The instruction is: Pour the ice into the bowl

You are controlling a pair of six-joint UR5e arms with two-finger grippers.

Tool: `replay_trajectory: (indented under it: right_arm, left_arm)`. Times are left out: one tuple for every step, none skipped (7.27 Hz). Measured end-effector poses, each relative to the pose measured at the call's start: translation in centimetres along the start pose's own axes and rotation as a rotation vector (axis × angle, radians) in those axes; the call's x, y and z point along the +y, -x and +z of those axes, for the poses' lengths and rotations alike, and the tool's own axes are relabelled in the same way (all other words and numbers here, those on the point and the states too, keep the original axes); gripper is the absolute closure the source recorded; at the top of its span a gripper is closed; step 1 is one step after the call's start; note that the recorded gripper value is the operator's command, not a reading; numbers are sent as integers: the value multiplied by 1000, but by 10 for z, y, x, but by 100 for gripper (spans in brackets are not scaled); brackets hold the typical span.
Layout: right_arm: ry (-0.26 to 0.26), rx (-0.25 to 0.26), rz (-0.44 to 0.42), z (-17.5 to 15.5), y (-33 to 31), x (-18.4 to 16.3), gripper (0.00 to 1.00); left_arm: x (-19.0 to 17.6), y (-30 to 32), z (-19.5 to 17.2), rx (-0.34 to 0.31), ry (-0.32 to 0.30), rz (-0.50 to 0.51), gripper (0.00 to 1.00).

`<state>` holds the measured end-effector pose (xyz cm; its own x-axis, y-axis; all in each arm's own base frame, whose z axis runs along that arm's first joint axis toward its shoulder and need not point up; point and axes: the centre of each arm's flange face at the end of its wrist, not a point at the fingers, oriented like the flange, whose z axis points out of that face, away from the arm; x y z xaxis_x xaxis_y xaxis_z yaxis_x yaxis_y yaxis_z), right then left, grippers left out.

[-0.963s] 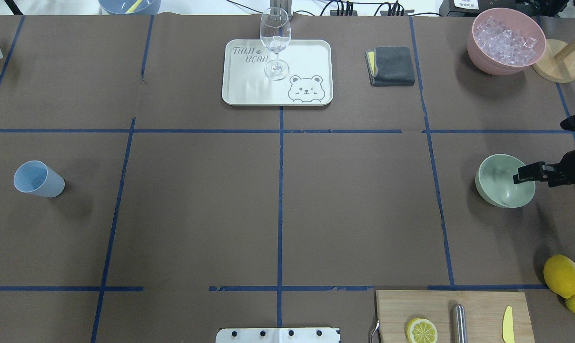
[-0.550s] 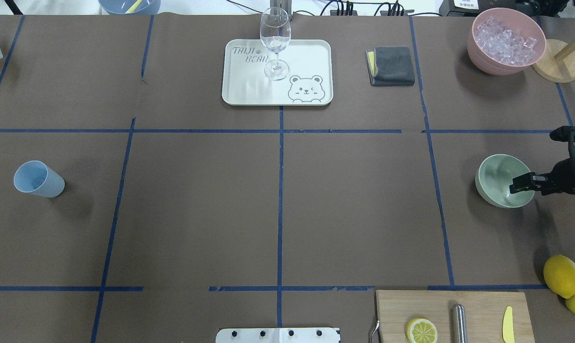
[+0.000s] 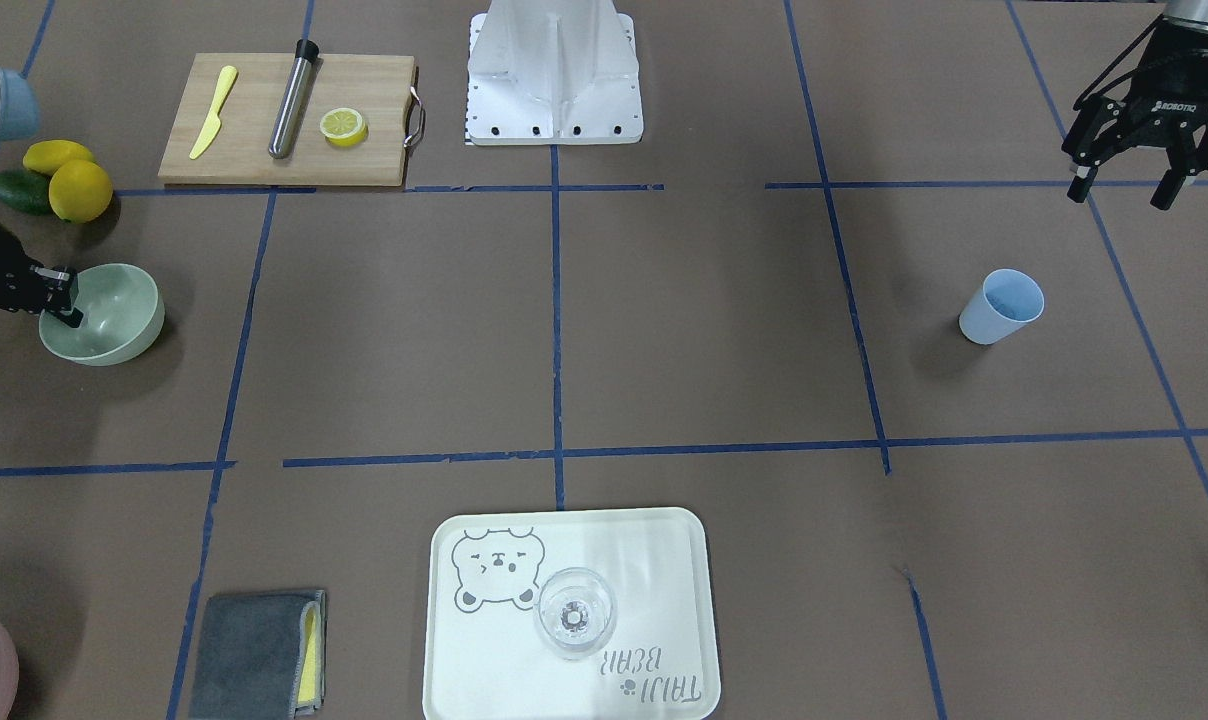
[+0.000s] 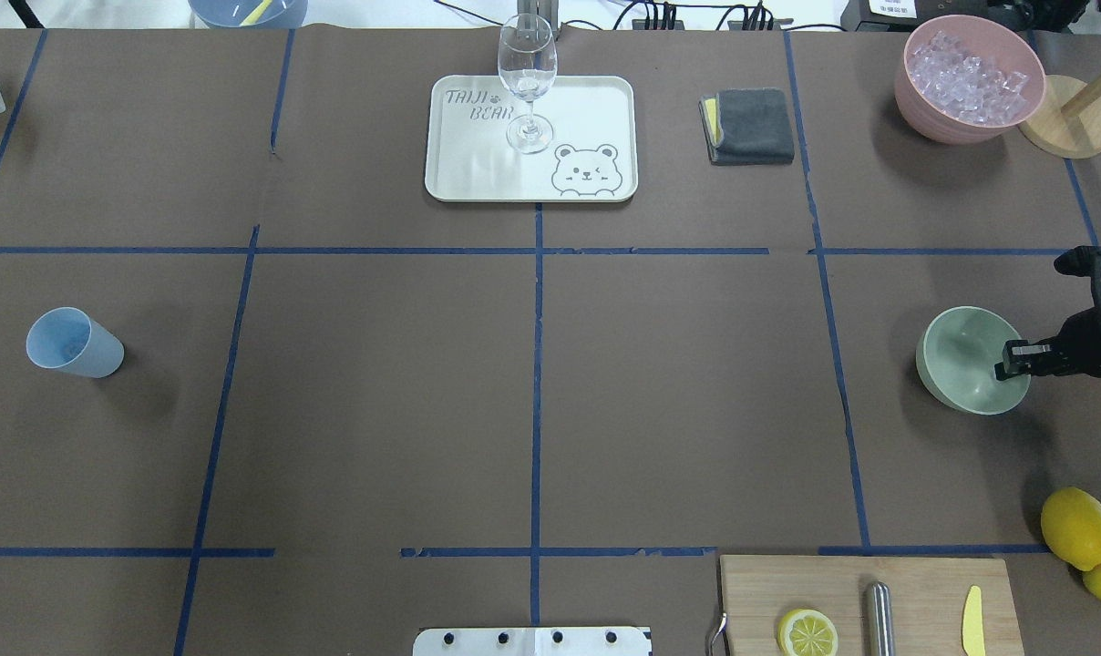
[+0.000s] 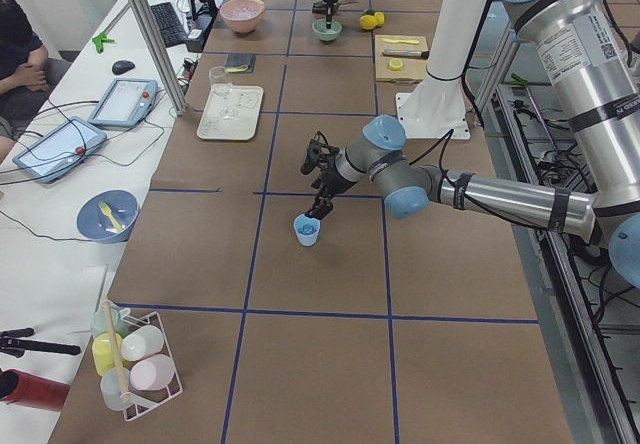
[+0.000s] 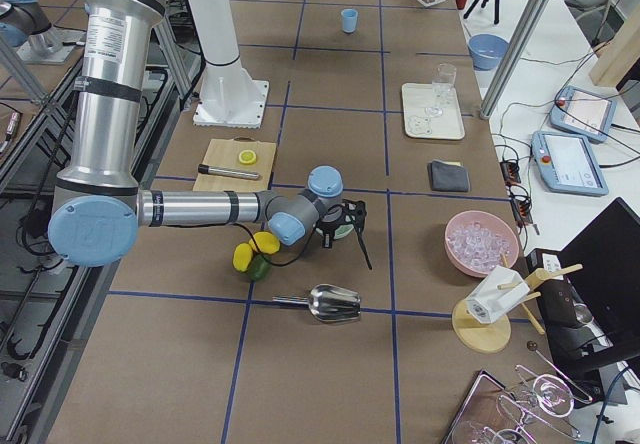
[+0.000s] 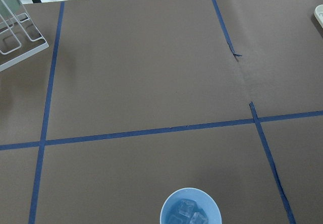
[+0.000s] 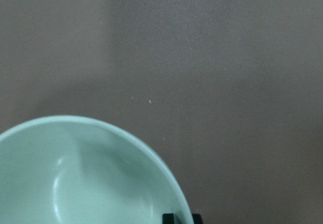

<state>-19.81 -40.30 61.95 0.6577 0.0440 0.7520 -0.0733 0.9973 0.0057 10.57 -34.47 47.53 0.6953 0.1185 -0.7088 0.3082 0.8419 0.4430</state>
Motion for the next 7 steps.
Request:
replay_trajectory:
  right_arm:
    - [7,-25,7,-9,0,-1,100]
    - [19,-69,21,-23,3,-6,100]
    - [32,-122,30,-40,13,-14,100]
    - [37,-164,43,-56,39,-29,100]
    - [38,-198,73,-73,82,-51,100]
    - [49,-231,105,-85,142,-69,100]
    - [72,-253,133,-88,212,-76,100]
  left_arm:
    - [4,-8,5,1,-7,-8,1]
    - [10,-17,11,2,-16,-18,1]
    - [16,-24,15,-6,-30,-20,1]
    - [25,-25,15,-10,-53,-16,1]
    - [36,-21,12,-13,-82,-13,1]
    - [46,-20,11,-23,-112,-18,1]
    - [55,-25,15,-36,-139,-35,1]
